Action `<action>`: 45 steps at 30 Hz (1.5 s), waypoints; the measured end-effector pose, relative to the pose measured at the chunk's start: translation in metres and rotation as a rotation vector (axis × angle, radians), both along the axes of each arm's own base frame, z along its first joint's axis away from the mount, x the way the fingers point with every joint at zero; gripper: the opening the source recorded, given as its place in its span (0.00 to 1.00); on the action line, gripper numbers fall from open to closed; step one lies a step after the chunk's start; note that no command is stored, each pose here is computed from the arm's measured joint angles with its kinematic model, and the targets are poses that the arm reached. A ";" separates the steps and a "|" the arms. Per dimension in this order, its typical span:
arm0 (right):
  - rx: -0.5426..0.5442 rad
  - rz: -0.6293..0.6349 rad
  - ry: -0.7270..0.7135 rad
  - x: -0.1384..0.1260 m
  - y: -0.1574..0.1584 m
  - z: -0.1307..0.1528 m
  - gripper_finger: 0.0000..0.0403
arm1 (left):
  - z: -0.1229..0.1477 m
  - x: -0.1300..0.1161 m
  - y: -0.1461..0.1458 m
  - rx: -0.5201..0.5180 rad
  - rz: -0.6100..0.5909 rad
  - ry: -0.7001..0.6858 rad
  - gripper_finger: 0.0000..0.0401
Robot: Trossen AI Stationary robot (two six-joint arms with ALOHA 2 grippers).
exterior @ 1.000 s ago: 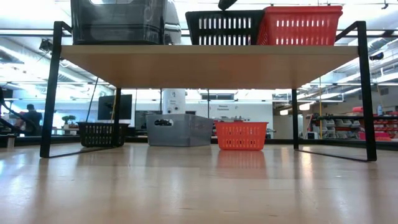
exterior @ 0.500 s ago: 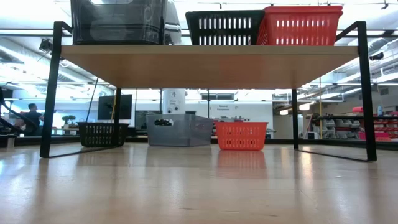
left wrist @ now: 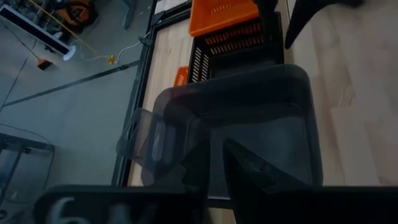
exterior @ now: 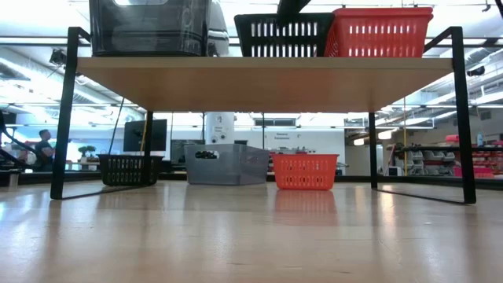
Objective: Stack baskets on shelf by color
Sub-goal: Adjust the black bin on the shelf
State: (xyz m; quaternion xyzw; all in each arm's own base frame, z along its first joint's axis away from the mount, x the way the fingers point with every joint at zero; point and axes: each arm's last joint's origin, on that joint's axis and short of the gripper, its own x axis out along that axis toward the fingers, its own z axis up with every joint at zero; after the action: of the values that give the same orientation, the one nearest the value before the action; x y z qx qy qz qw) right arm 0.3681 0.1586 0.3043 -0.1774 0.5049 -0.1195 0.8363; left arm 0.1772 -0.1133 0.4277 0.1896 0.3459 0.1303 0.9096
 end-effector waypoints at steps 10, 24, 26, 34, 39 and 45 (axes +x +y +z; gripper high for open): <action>0.062 0.038 0.002 0.005 -0.001 0.000 0.31 | 0.001 -0.001 0.001 -0.014 0.013 -0.013 0.13; 0.057 0.068 -0.018 0.008 0.000 0.001 0.08 | 0.001 -0.001 0.001 -0.030 0.025 -0.021 0.12; 0.057 0.070 -0.019 0.008 -0.001 0.002 0.07 | 0.001 -0.001 0.001 -0.033 0.027 -0.022 0.12; 0.058 0.065 -0.028 0.011 -0.004 0.002 0.07 | 0.001 -0.001 0.001 -0.034 0.027 -0.021 0.11; 0.098 0.025 -0.063 0.014 -0.006 0.003 0.08 | 0.001 -0.001 0.001 -0.041 0.030 -0.023 0.11; 0.148 -0.009 -0.088 0.015 -0.005 0.003 0.08 | 0.001 -0.001 0.000 -0.041 0.030 -0.022 0.11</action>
State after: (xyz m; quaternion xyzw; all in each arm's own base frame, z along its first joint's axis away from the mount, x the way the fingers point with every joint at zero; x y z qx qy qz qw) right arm 0.3829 0.1541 0.3075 -0.1073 0.4761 -0.0935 0.8678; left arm 0.1762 -0.1128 0.4284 0.1643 0.3411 0.1387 0.9151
